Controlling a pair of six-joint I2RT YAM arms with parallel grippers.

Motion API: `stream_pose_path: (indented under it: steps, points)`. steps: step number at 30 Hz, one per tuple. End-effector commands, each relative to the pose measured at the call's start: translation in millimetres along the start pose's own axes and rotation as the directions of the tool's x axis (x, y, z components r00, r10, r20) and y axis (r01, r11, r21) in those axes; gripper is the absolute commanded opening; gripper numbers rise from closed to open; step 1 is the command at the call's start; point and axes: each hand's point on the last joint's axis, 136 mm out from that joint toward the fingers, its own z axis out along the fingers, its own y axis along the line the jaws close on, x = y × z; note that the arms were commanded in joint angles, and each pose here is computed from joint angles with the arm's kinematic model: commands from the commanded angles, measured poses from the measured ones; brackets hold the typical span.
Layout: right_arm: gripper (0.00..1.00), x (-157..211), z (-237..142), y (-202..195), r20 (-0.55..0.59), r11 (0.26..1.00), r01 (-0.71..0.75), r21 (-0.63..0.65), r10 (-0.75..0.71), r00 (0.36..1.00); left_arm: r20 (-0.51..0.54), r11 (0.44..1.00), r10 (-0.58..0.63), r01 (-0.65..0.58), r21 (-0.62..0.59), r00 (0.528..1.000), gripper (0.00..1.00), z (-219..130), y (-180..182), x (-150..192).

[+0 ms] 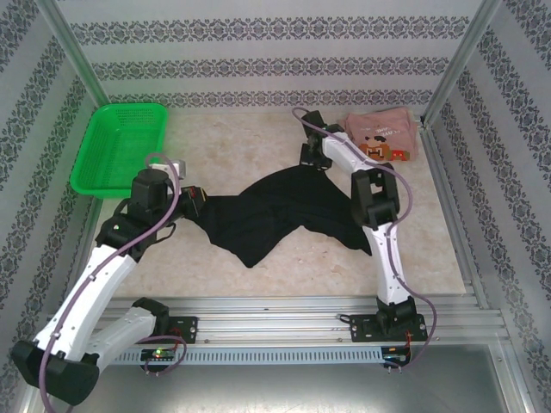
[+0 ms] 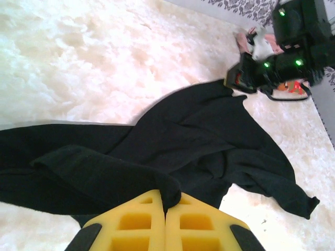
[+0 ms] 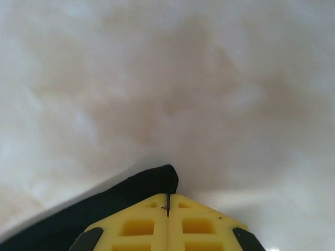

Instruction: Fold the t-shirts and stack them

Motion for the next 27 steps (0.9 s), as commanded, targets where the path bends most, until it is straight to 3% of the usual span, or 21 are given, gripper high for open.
stream_pose_path:
  steps: [1, 6, 10, 17, 21, 27]
  points:
    - [0.00, -33.2, -57.3, -27.0, 0.164, 0.994, -0.107, -0.017, 0.108, 0.981, 0.031, 1.000, 0.028, -0.028, -0.010, 0.999, 0.00, -14.1, -1.6, -5.9]
    - [0.00, -5.9, -80.6, -72.2, 0.196, 0.982, -0.186, -0.029, 0.188, 0.962, 0.062, 1.000, 0.029, -0.030, 0.008, 0.998, 0.00, -13.2, -5.3, -12.1]
    - [0.00, -21.0, -128.0, -83.4, 0.340, 0.965, -0.210, -0.159, 0.253, 0.906, 0.111, 0.997, 0.049, -0.054, 0.046, 0.993, 0.00, -16.2, -21.7, -37.5]
    - [0.00, -60.8, -287.1, -83.8, 0.584, 0.928, -0.076, -0.365, 0.292, 0.757, 0.298, 0.985, 0.164, -0.172, -0.002, 0.940, 0.00, -66.4, -53.9, -125.7]
    - [0.00, -67.7, -385.5, -104.1, 0.688, 0.892, -0.027, -0.451, 0.367, 0.626, 0.425, 0.970, 0.240, -0.229, -0.078, 0.873, 0.00, -112.3, -67.8, -177.7]
    - [0.00, -58.9, -503.7, -126.9, 0.747, 0.821, 0.092, -0.563, 0.459, 0.480, 0.554, 0.947, 0.314, -0.295, -0.127, 0.771, 0.00, -165.7, -94.8, -235.0]
